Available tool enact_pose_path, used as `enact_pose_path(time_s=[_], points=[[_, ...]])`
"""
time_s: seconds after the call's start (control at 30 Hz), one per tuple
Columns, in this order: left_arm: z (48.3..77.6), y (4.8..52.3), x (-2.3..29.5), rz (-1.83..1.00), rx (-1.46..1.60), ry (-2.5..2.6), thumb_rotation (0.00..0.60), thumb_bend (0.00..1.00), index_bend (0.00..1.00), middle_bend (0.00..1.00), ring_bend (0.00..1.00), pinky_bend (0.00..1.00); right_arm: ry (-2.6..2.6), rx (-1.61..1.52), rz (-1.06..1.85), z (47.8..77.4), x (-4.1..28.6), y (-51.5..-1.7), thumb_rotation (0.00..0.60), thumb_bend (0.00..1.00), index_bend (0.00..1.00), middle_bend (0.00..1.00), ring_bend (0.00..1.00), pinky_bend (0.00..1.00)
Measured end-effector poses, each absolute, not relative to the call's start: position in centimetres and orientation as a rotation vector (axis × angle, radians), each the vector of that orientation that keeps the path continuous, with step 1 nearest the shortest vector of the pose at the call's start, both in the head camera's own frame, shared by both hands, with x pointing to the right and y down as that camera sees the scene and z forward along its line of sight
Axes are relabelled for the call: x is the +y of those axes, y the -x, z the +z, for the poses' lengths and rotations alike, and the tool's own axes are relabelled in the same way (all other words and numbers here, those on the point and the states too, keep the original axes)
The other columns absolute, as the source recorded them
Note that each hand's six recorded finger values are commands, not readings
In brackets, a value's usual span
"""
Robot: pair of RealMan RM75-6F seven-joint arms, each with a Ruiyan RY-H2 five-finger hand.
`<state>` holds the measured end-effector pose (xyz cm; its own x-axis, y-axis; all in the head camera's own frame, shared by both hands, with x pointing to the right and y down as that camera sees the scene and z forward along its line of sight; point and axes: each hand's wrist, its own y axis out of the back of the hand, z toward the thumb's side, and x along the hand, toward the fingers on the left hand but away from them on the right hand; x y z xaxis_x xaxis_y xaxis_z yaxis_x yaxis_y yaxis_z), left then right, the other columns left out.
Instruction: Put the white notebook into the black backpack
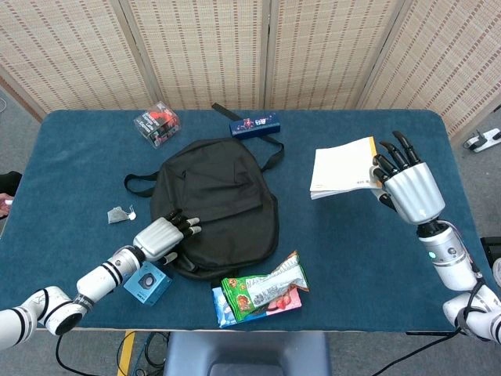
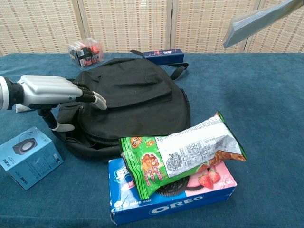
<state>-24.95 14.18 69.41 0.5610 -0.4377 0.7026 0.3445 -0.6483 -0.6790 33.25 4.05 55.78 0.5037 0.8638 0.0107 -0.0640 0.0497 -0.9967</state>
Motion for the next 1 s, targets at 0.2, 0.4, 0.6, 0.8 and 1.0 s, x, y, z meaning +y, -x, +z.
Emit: enact_pose_path(time_s=[0.2,0.4,0.6,0.8,1.0], points=[[69.2,23.5,14.9,-1.158,0.070,2.000,0.600,0.23,0.13,0.06,0.10,0.00,1.336,-0.790,0.833,55.5,4.2,-33.8,0.600,0.79,0.61,0.46,0.21,0.10],[69.9,21.8,14.6,-1.141,0.077,2.011,0.600,0.22,0.12,0.06,0.10,0.00,1.334,-0.799,0.844,55.4,4.4,-34.3,0.600,0.79,0.61,0.46,0.21,0.10],[70.6,21.0,14.0,-1.155,0.076,2.002,0.600,0.20,0.11,0.05,0.10,0.00,1.336,-0.805,0.854,55.5,4.5,-34.8,0.600,0.79,0.61,0.46,0.21,0.10],[71.5,20.7,13.7,-1.175,0.104,2.006,0.600,0.20,0.16,0.05,0.10,0.00,1.343,-0.806,0.857,55.6,4.6,-34.9,0.600,0.79,0.61,0.46,0.21,0.10],[71.9,20.7,13.2,-1.169,0.214,2.049,0.600,0.19,0.32,0.06,0.12,0.00,1.342,-0.812,0.857,55.5,4.7,-35.0,0.600,0.80,0.61,0.46,0.21,0.10]])
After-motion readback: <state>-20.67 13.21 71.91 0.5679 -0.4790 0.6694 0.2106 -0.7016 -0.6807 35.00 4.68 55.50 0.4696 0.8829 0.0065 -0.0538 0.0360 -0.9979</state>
